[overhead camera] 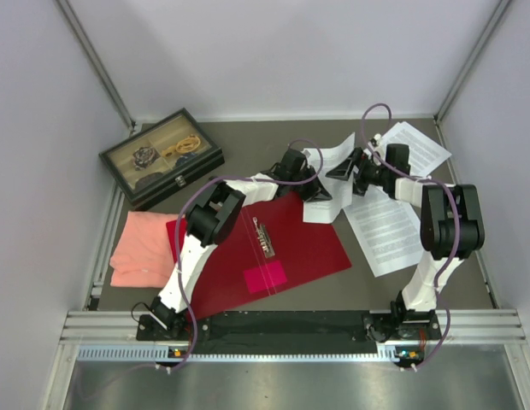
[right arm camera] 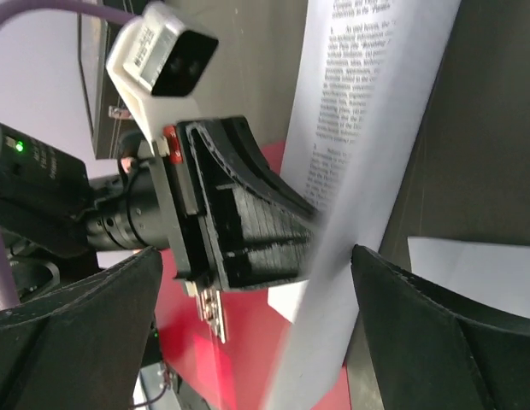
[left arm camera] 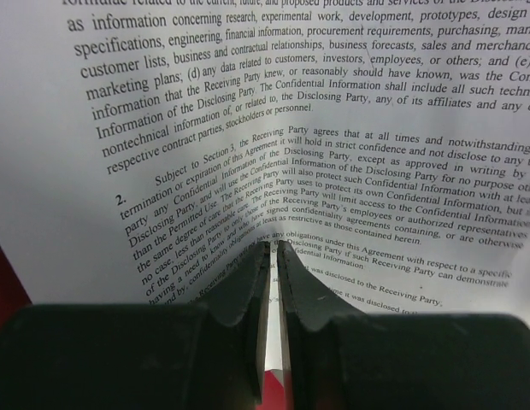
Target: Put the files into the folder
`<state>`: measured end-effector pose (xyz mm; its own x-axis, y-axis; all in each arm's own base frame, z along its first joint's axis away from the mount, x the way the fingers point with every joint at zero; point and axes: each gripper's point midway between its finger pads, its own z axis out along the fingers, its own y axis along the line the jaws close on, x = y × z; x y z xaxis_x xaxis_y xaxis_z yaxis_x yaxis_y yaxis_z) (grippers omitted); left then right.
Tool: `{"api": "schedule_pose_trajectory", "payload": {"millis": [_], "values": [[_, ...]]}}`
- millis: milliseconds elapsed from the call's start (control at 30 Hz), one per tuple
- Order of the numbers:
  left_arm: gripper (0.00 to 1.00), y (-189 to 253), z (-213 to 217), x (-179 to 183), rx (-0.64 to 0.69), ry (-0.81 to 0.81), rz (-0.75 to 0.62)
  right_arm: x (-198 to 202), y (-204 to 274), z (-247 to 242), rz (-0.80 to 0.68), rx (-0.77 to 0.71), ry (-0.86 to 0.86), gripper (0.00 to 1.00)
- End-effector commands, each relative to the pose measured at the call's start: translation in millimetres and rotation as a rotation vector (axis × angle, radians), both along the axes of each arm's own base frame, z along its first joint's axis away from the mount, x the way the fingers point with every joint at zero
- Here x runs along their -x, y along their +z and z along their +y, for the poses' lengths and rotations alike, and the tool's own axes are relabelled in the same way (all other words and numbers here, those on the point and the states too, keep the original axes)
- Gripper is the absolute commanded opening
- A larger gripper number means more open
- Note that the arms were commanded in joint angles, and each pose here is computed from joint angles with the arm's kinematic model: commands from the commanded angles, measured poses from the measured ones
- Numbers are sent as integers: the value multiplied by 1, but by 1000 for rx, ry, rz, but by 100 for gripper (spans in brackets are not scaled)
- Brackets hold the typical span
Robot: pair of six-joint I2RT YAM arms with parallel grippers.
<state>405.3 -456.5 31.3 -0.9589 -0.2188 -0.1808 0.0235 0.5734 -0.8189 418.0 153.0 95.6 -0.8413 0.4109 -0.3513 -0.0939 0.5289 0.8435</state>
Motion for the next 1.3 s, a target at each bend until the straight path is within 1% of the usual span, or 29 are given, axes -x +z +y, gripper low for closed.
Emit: {"api": "schedule_pose_trajectory", "payload": {"millis": [0, 67, 100, 167, 267, 300, 367, 433, 467, 533, 567, 600, 633, 667, 700, 733, 767, 833, 867, 933, 967, 1000, 1033, 1067, 1100, 1133, 1167, 1200, 1267], "values": [[14, -39, 15, 19, -100, -23, 80, -22, 9, -14, -61, 96, -50, 90], [14, -38, 15, 19, -106, -29, 73, -23, 7, -25, -42, 165, -87, 87], [14, -38, 16, 19, -107, -27, 73, -20, -2, -33, -2, 218, -112, 85], [14, -37, 16, 19, -109, -31, 66, -19, 0, -35, -6, 235, -114, 81], [14, -34, 14, 18, -102, -29, 63, -19, -12, -39, 39, 267, -123, 68], [14, -33, 14, 18, -100, -31, 61, -19, -14, -41, 42, 273, -128, 65], [15, -32, 15, 18, -109, -35, 58, -20, -16, -45, 39, 303, -144, 51], [15, -24, 14, 15, -112, -49, 31, -20, -16, -51, 36, 340, -157, 41], [17, -20, 13, 14, -114, -59, 20, -23, -14, -55, 17, 369, -156, 29], [26, 0, 12, 10, -115, -81, -33, -22, -17, -61, 34, 421, -157, 13], [30, 21, 10, 7, -101, -88, -72, -27, -10, -64, 6, 443, -146, 0], [36, 37, 11, 6, -106, -110, -111, -27, -8, -64, 4, 450, -138, 0], [38, 51, 11, 4, -106, -116, -145, -25, -5, -61, 5, 444, -123, 0], [41, 81, 13, 4, -92, -123, -193, -23, 4, -58, -11, 431, -115, 0], [42, 98, 14, 4, -93, -141, -245, -21, 10, -55, -17, 421, -106, 0], [45, 107, 20, 9, -108, -150, -253, -15, 14, -50, -6, 400, -82, 0], [46, 138, 25, 11, -96, -147, -305, -10, 22, -44, -9, 381, -66, 0], [47, 153, 36, 21, -120, -167, -348, 3, 30, -30, 7, 308, -10, 0], [48, 179, 43, 28, -104, -165, -397, 13, 29, -25, 38, 271, 12, 0], [49, 174, 59, 42, -137, -179, -406, 29, 35, -13, 57, 194, 69, 0], [49, 192, 67, 50, -119, -177, -438, 41, 29, -9, 90, 163, 83, 0], [49, 176, 75, 63, -134, -198, -404, 48, 31, -5, 94, 134, 97, 0], [49, 175, 81, 68, -133, -196, -397, 56, 34, 1, 115, 84, 118, 0], [49, 188, 87, 75, -104, -184, -412, 66, 27, 3, 137, 61, 127, 0], [49, 173, 95, 86, -105, -194, -369, 72, 29, 5, 134, 40, 137, 0], [49, 174, 100, 89, -88, -185, -363, 79, 30, 8, 150, 7, 148, 0], [49, 187, 103, 93, -48, -168, -383, 88, 23, 9, 180, -4, 153, 0], [49, 175, 109, 101, -52, -169, -357, 89, 25, 12, 161, -25, 163, 0], [49, 176, 117, 112, -43, -159, -353, 103, 20, 17, 212, -85, 183, 0]]}}
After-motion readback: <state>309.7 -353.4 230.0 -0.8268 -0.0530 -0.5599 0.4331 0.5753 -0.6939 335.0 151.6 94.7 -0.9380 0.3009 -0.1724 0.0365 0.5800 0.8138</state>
